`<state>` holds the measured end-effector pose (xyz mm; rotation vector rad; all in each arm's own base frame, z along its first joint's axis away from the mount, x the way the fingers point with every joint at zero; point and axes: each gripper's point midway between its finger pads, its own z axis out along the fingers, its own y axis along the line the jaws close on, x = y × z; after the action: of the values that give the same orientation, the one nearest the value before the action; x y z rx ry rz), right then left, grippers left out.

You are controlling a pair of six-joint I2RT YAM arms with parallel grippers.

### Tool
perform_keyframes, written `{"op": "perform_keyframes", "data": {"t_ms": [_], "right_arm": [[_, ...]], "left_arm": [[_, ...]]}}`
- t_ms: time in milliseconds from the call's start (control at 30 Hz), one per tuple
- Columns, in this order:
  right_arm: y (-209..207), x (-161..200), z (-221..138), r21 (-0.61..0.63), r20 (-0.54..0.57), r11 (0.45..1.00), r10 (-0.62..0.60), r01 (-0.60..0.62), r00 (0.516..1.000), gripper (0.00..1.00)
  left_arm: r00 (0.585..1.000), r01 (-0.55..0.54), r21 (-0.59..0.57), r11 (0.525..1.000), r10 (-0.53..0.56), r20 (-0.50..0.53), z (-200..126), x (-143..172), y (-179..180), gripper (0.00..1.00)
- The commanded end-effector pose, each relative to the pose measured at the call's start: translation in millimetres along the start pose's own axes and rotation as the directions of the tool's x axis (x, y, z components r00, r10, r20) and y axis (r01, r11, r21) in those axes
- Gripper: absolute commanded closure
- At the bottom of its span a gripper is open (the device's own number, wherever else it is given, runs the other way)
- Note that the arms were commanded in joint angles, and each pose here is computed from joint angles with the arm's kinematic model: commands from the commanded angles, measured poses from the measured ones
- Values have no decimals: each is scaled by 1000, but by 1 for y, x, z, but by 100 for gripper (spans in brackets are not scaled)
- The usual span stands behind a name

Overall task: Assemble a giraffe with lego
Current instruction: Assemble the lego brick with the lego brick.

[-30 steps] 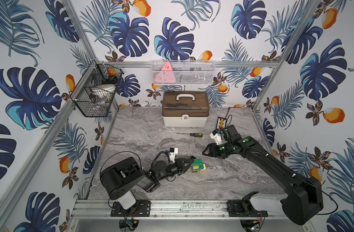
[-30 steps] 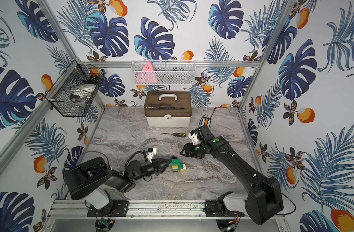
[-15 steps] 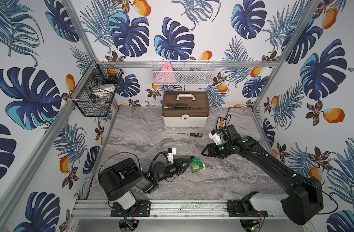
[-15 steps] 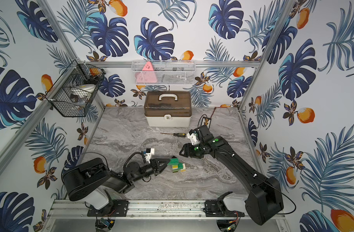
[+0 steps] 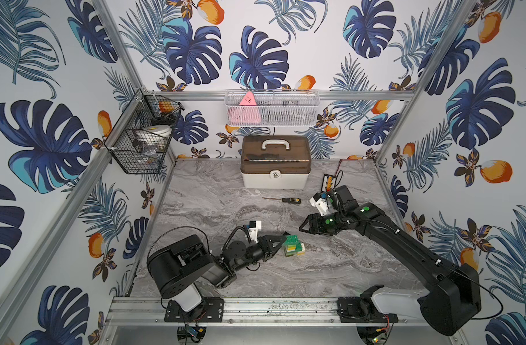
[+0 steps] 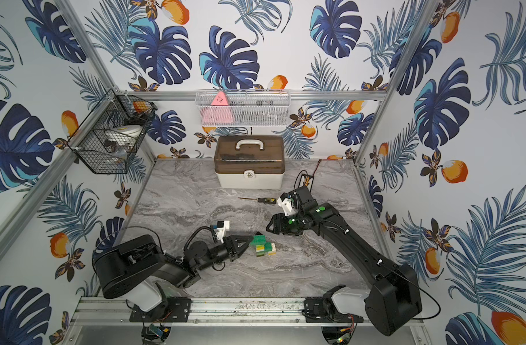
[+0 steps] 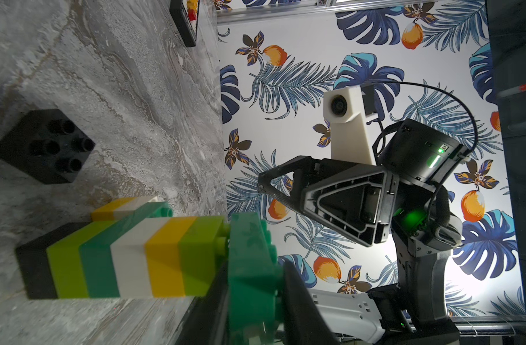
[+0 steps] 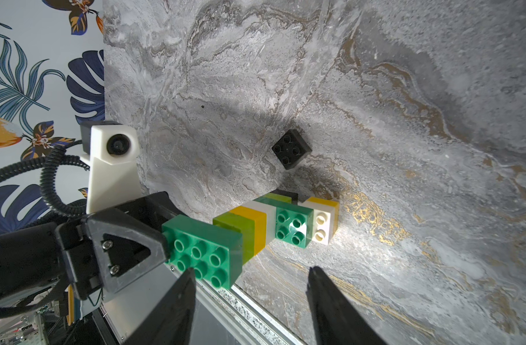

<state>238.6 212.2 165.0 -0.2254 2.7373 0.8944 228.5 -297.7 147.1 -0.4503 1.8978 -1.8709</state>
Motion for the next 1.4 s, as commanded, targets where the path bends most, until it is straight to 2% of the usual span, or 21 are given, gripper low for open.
{"op": "perform_keyframes", "data": {"t_ms": [0,667,1367], "right_arm": [[0,6,1,-3,-26,1000,-1,0,1000,38],[13,5,4,-50,-44,998,-27,25,999,38],[25,39,32,-44,-206,995,-102,95,973,38]], "left_arm": [[1000,-21,45,999,20,23,-2,-3,-12,100],[1000,-11,-10,1000,11,22,-7,-1,7,100],[1000,11,-73,997,-9,25,-11,0,29,100]]}}
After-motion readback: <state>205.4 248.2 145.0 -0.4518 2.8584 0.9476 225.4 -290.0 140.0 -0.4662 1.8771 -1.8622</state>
